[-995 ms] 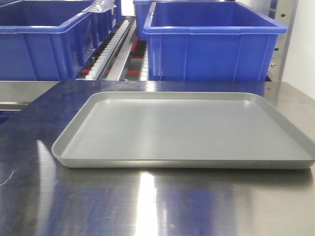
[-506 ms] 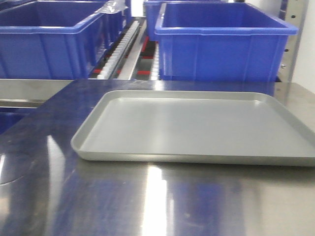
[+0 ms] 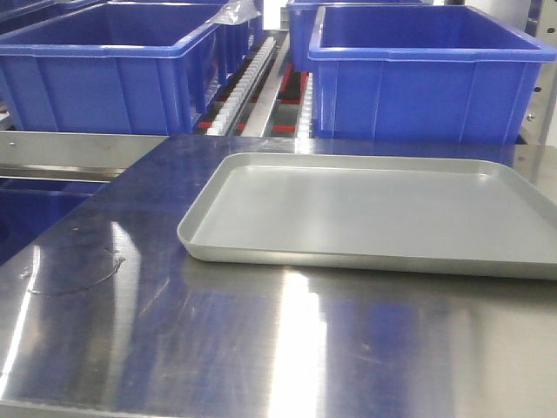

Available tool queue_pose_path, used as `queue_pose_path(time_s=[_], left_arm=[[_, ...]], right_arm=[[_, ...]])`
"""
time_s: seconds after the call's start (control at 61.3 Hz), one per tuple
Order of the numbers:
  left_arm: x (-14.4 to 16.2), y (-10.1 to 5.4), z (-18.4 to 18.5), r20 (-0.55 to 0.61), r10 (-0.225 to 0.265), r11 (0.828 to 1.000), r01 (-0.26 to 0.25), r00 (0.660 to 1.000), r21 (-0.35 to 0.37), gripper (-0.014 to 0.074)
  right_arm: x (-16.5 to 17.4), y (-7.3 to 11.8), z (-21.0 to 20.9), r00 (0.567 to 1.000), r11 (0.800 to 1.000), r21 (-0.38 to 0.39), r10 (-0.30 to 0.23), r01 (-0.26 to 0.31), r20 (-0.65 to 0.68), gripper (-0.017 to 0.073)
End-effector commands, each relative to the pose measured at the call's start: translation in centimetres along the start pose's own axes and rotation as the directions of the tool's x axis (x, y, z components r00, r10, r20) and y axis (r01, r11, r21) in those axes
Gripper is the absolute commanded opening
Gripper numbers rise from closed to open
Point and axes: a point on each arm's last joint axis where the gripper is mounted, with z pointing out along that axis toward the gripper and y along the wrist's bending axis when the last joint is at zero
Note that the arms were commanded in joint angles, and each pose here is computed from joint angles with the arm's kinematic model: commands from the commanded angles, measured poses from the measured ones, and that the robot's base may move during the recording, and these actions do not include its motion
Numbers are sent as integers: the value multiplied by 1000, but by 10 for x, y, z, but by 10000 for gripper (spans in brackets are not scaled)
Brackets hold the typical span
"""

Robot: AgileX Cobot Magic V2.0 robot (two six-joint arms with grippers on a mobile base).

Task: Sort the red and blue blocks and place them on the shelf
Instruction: 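Drive the base away from the table holding both cubes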

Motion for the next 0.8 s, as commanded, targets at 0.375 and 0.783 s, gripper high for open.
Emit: queue_pose_path(time_s=[0.375, 0.783], left_arm=[[-17, -3, -5, 114, -18, 1000, 16, 993, 19, 76], [-17, -3, -5, 114, -18, 1000, 16, 993, 19, 76]], right_arm=[[-16, 3, -5, 993, 1000, -22, -20, 22, 115, 59], [-16, 3, -5, 993, 1000, -22, -20, 22, 115, 59]])
